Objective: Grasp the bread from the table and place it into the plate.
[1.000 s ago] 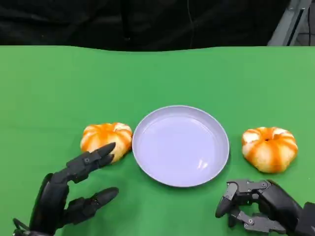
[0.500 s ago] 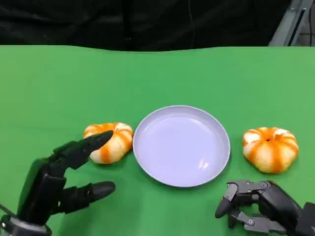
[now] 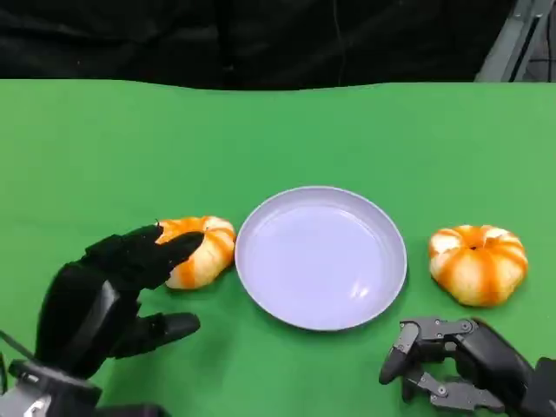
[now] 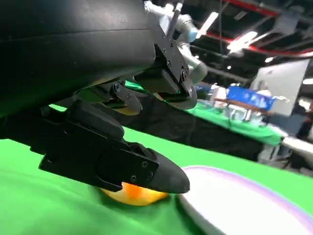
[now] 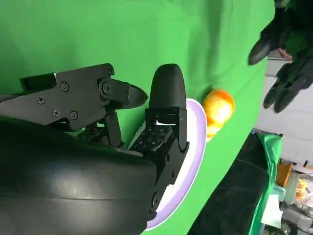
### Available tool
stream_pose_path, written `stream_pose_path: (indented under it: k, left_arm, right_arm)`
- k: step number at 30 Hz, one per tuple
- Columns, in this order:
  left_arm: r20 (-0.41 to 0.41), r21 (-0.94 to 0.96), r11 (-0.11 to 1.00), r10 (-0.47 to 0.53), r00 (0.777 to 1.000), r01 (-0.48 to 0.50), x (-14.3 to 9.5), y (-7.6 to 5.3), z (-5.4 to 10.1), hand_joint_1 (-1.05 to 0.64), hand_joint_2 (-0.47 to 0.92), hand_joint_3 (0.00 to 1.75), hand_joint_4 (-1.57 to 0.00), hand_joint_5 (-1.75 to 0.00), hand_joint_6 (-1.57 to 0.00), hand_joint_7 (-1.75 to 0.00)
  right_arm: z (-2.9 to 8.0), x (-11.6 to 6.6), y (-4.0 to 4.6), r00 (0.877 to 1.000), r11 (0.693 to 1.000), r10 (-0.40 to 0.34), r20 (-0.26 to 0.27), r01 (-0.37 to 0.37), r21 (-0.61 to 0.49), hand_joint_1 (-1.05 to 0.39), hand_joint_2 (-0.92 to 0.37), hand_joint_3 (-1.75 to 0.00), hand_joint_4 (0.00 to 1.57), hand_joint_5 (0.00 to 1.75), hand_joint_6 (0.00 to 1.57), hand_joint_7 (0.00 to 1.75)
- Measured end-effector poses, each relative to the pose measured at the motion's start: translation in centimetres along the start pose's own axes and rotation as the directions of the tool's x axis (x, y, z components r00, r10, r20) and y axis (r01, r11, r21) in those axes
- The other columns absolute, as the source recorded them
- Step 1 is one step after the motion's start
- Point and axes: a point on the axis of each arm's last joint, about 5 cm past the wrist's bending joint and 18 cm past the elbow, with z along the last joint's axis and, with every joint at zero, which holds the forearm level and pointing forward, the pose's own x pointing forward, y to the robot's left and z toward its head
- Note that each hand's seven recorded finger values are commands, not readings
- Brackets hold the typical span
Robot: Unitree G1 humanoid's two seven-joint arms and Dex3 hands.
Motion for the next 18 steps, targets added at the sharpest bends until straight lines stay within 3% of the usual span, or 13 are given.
stream_pose_path:
  k: [18]
  left_arm:
    - [-0.064, 0.02, 0.994, -0.105, 0.992, 0.107, 2.5, -1.4, -1.0, -0.8, 0.92, 0.13, -0.55, 0.0, -0.58, 0.0]
  right_arm:
    - [0.1, 0.0, 0.04, 1.0, 1.0, -0.005, 0.008, 0.005, -0.006, 0.0, -0.92, -0.48, 0.72, 1.51, 0.83, 1.03]
